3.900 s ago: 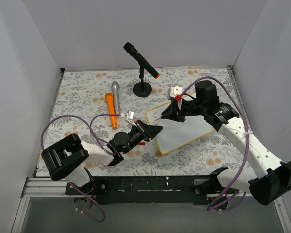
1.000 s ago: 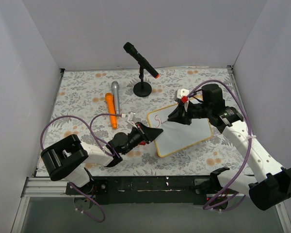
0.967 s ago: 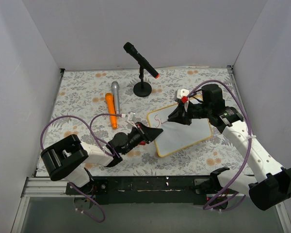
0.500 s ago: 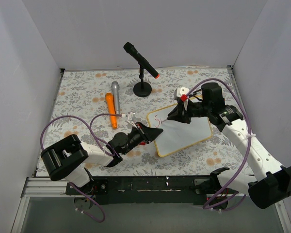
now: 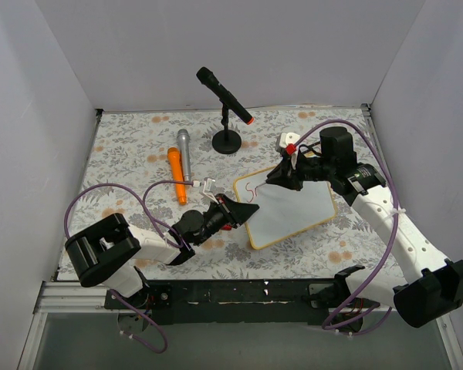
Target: Write a sentence on the whiteboard
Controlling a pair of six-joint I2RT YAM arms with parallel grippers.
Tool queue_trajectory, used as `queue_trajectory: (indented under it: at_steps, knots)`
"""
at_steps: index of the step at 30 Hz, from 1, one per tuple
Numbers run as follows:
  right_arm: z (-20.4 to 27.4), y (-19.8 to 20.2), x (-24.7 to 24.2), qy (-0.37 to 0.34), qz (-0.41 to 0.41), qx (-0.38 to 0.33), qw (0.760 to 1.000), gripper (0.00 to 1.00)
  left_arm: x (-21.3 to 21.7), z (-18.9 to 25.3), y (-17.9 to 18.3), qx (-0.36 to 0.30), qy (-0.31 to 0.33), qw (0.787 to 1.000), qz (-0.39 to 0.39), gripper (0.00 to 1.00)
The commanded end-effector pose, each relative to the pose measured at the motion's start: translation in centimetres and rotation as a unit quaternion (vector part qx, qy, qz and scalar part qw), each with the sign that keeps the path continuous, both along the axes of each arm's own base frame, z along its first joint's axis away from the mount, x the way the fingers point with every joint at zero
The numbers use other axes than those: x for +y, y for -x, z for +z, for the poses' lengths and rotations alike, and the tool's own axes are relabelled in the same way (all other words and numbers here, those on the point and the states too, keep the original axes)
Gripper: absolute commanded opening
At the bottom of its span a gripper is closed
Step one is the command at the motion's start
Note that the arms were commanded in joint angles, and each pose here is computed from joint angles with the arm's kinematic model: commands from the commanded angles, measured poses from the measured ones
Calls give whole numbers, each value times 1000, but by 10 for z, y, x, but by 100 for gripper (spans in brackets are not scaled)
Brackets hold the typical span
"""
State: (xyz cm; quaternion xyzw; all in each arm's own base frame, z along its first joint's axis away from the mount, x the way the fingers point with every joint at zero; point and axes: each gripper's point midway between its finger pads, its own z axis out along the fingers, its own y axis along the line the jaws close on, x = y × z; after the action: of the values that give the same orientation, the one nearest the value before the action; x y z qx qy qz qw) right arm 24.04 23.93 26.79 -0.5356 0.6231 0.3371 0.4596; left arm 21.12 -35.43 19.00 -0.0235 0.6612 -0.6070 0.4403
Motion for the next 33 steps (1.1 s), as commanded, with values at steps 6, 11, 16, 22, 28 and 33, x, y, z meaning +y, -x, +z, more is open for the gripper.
queue_trajectory:
  at_steps: [6, 11, 16, 22, 28, 33]
  knots:
    - [7, -5, -6, 6, -15, -28, 999, 1, 28, 134, 23, -135, 217, 967, -9, 0]
    - [-5, 10, -9, 19, 14, -16, 1000, 1, 29, 134, 23, -136, 217, 967, -7, 0]
    - [-15, 20, -11, 28, 30, 0, 999, 1, 28, 134, 23, -136, 217, 966, -7, 0]
    - [-13, 19, -11, 28, 28, -5, 999, 1, 28, 134, 23, -137, 217, 966, -8, 0]
    - [1, 7, -5, 13, 19, -15, 1000, 1, 28, 133, 23, -135, 218, 967, -11, 0]
    - [8, -2, -2, 6, 10, -24, 1000, 1, 27, 134, 23, -135, 218, 967, -11, 0]
